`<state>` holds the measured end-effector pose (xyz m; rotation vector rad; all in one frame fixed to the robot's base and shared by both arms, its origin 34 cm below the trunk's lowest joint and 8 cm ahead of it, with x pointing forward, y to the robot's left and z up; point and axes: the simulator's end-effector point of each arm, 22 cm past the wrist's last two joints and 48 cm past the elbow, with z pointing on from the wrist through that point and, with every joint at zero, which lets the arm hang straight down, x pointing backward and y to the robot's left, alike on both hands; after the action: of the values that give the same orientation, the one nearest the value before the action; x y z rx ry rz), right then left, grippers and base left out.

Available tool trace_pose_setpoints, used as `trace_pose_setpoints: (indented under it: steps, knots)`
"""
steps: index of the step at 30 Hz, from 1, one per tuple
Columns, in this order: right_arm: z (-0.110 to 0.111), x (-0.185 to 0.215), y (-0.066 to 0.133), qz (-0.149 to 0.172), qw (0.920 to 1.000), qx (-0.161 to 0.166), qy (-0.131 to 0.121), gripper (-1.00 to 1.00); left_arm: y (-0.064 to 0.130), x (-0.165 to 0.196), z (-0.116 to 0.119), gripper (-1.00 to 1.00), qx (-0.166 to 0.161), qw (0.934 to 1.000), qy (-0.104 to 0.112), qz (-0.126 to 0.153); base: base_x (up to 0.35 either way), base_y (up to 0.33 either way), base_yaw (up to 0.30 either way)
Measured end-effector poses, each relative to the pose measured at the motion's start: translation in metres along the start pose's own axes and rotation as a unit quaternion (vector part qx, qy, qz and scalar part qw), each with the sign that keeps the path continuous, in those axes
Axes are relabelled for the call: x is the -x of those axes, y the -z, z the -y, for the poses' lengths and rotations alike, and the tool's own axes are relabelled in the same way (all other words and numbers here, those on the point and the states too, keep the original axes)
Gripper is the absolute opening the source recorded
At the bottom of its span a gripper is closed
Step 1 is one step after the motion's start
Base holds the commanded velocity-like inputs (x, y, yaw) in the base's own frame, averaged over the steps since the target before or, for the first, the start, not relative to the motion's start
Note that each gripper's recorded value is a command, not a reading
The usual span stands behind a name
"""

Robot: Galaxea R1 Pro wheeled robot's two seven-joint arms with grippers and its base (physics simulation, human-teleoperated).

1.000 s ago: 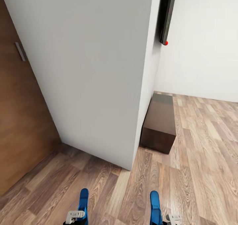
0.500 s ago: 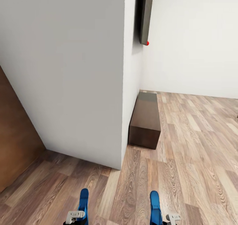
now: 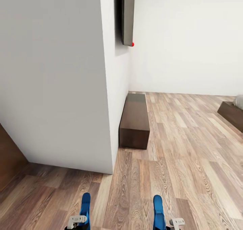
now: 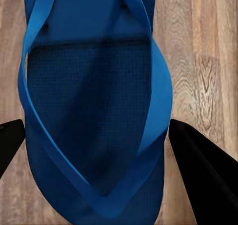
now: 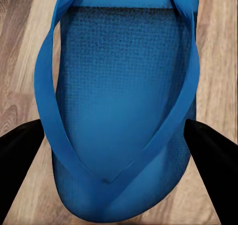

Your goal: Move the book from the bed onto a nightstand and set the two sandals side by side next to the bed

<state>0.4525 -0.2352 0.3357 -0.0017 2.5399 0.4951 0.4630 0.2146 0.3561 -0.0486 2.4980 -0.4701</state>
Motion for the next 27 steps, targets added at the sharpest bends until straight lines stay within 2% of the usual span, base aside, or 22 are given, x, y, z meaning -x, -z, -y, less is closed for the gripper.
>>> trace_pose_setpoints:
  steps: [27]
  knots:
    - [-0.0001, 0.0001, 0.0, 0.0, 1.0, 0.0, 0.0, -1.0, -0.0001, 0.0004, 0.0002, -1.0, 0.0, 1.0, 0.0, 0.0, 0.0, 0.0, -0.281]
